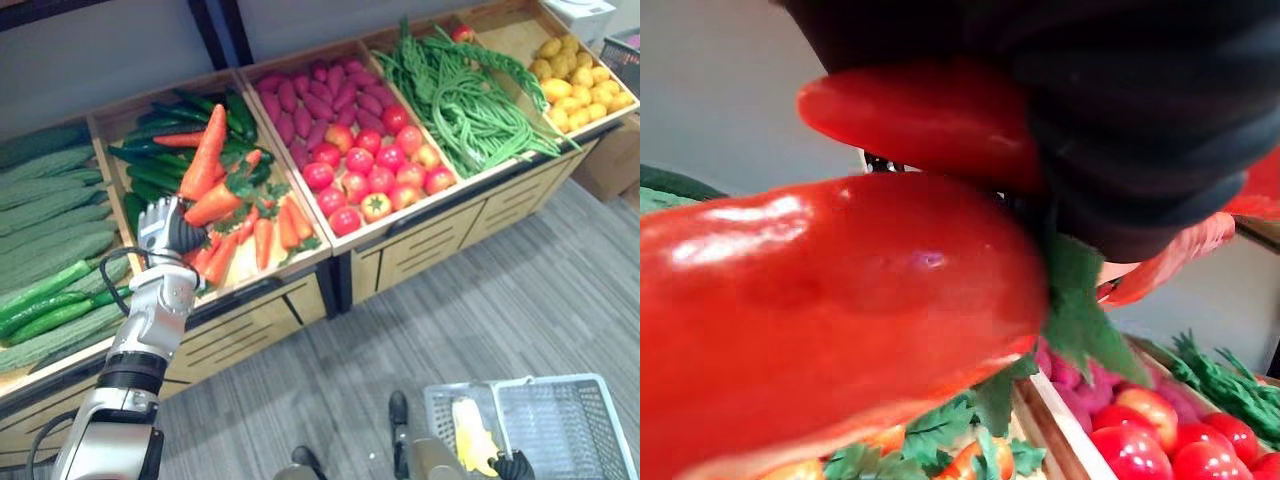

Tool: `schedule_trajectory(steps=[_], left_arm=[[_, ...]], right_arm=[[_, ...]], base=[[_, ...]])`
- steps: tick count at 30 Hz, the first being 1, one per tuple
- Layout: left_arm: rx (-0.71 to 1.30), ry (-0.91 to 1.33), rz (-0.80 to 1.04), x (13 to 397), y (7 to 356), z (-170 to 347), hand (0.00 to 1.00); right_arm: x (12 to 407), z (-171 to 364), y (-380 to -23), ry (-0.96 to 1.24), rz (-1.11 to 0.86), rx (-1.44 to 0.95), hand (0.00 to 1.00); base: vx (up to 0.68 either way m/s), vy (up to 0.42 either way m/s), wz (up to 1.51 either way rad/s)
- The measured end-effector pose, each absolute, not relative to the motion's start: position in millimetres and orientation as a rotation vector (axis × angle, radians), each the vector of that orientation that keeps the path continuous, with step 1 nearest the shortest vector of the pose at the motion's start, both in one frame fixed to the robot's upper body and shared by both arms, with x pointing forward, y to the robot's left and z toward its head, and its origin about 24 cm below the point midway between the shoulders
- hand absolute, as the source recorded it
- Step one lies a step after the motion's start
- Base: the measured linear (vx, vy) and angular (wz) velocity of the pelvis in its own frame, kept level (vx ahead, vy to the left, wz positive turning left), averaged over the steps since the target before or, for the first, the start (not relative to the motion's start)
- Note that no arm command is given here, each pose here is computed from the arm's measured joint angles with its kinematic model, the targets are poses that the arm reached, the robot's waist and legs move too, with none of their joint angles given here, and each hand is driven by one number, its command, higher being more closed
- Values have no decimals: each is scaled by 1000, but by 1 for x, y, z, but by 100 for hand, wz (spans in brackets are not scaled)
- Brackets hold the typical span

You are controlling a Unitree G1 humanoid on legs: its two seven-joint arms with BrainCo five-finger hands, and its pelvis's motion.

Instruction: Pick vegetable in the basket

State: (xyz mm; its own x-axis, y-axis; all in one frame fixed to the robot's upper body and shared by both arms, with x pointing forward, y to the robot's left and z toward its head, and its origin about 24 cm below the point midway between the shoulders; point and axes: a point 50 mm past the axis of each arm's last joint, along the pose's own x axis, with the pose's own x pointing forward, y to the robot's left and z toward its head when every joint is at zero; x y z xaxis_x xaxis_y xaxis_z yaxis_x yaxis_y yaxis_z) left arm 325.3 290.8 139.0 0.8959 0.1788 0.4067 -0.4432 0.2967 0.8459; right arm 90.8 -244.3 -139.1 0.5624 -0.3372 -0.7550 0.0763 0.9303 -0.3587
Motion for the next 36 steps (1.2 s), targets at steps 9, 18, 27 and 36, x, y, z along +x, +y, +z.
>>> schedule_trajectory(steps=[9, 18, 27, 36], left_arm=[[1225, -446, 187, 321, 243, 146, 100], [1242, -691, -28, 307, 203, 166, 100], [1233, -760, -358, 290, 153, 144, 100], [1216, -787, -570, 285, 112, 129, 100]], right_arm=[[117, -109, -292, 801, -333, -377, 100], [157, -71, -307, 612, -161, -490, 100], [180, -39, -304, 521, 138, -611, 100], [210, -16, -277, 484, 546, -702, 100]], base=[[-3, 3, -5], [-30, -12, -8], [-19, 5, -23], [-33, 18, -26]])
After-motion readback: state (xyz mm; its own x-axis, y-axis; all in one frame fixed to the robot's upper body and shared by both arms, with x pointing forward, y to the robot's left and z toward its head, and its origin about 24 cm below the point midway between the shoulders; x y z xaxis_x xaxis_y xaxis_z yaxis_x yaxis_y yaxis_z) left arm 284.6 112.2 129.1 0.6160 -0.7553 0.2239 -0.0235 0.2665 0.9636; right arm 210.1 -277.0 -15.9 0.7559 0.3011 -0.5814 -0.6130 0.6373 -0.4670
